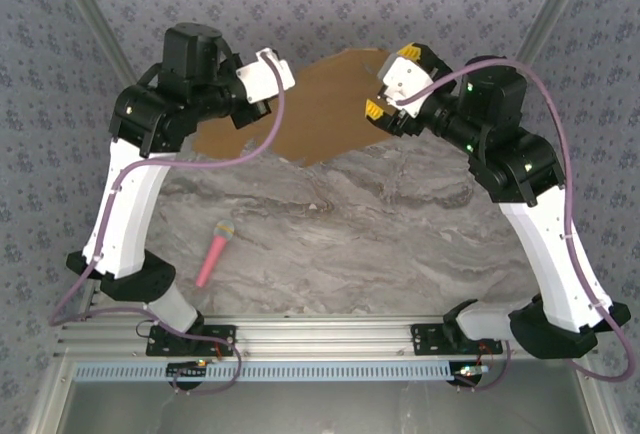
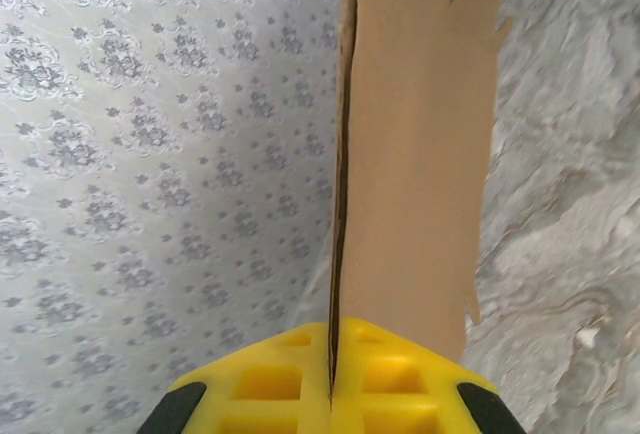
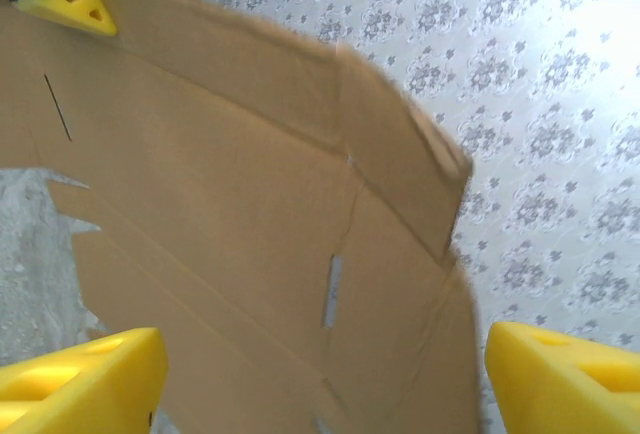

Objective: Fold the paper box

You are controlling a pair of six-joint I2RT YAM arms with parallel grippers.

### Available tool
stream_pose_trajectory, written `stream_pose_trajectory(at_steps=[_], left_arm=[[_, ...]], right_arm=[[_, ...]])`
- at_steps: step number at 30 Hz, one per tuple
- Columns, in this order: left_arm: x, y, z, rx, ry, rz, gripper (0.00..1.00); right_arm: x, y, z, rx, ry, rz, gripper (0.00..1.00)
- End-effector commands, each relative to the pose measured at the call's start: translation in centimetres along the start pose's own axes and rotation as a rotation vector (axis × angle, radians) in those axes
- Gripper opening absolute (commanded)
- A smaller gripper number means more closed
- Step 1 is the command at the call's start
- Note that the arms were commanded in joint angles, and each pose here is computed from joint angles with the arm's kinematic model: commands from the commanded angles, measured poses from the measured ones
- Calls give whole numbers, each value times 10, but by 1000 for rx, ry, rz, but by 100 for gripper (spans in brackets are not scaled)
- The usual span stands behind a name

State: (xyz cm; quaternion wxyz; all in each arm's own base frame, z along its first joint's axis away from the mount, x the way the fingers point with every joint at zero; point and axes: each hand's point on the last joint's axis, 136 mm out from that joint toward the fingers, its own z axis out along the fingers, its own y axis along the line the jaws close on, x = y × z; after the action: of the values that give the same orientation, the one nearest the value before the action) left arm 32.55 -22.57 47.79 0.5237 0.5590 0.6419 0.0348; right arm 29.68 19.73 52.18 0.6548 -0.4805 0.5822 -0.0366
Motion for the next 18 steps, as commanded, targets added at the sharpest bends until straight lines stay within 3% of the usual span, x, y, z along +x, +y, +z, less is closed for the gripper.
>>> stream_pose_trajectory(at_steps=[1, 7, 13, 18], left_arm=[[11, 12, -5, -92, 120, 134, 0], [12, 14, 2, -130, 193, 236, 0], [2, 7, 6, -122, 175, 297, 0], [-3, 3, 7, -122, 178, 343, 0]], right_arm=[[-10, -11, -7, 58, 22, -118, 84], [-14, 3, 3, -15, 32, -200, 84], [-17, 26, 21, -150, 22, -242, 82], [-12, 40, 36, -225, 48, -269, 68]])
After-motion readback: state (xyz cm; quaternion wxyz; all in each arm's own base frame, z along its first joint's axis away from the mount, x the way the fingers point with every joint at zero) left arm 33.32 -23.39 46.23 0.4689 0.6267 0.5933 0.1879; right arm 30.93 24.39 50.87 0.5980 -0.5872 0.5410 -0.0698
